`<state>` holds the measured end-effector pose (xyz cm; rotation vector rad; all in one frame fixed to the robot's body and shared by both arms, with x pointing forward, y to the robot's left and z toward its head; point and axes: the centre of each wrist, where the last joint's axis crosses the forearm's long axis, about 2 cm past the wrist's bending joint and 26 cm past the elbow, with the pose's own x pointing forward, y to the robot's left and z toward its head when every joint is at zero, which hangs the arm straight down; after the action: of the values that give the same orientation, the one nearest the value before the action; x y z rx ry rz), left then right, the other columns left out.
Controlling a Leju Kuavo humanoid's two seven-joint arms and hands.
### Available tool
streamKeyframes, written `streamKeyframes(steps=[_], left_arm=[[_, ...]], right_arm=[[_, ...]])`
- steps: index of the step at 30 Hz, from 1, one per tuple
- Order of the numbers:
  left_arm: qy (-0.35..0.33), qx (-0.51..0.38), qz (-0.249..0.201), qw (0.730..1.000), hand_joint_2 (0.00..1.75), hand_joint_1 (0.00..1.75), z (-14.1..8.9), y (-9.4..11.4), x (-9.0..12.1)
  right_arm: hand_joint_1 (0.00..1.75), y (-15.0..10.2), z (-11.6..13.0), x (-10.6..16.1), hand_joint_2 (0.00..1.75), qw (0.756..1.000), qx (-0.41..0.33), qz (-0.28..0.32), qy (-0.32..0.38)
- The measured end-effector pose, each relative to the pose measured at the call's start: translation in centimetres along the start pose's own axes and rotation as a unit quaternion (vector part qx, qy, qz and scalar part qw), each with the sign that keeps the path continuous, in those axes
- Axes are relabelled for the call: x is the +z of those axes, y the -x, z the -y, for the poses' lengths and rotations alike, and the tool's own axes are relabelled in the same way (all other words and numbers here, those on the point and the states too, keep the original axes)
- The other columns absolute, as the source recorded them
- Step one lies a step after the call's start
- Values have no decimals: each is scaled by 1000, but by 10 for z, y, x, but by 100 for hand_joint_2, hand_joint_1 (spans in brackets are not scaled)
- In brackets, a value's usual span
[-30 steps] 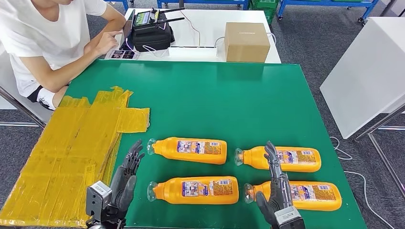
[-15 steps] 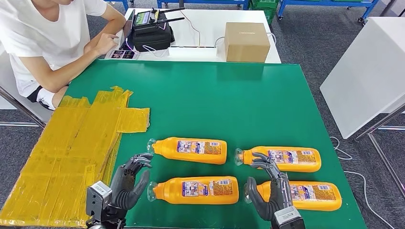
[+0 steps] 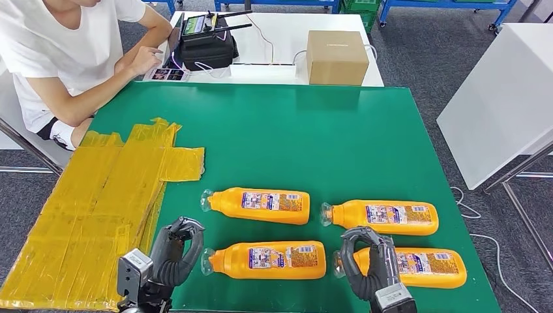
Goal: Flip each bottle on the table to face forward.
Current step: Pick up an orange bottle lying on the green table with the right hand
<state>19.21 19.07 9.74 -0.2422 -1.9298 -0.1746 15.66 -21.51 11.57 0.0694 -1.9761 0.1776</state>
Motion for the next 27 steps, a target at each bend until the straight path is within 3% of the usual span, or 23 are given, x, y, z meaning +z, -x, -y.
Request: streamKeyframes(steps=[3, 7, 17, 21, 27], left_arm=[[-20, -50, 79, 995, 175, 175, 10, -8, -22], [-29, -47, 108, 993, 175, 0, 20, -16, -40], [-29, -54, 138, 988, 175, 0, 18, -23, -59], [-27, -54, 141, 988, 175, 0, 18, -25, -60], [-19, -46, 139, 989, 175, 0, 19, -26, -64]], right_arm=[[175, -3, -22, -24, 175, 998, 2, 57, 15], [2, -6, -44, -42, 175, 997, 16, 77, 19], [0, -8, -46, -73, 175, 977, 189, 98, -11], [0, -8, -46, -80, 175, 971, 215, 102, -22], [0, -3, -48, -94, 175, 946, 308, 75, -63]])
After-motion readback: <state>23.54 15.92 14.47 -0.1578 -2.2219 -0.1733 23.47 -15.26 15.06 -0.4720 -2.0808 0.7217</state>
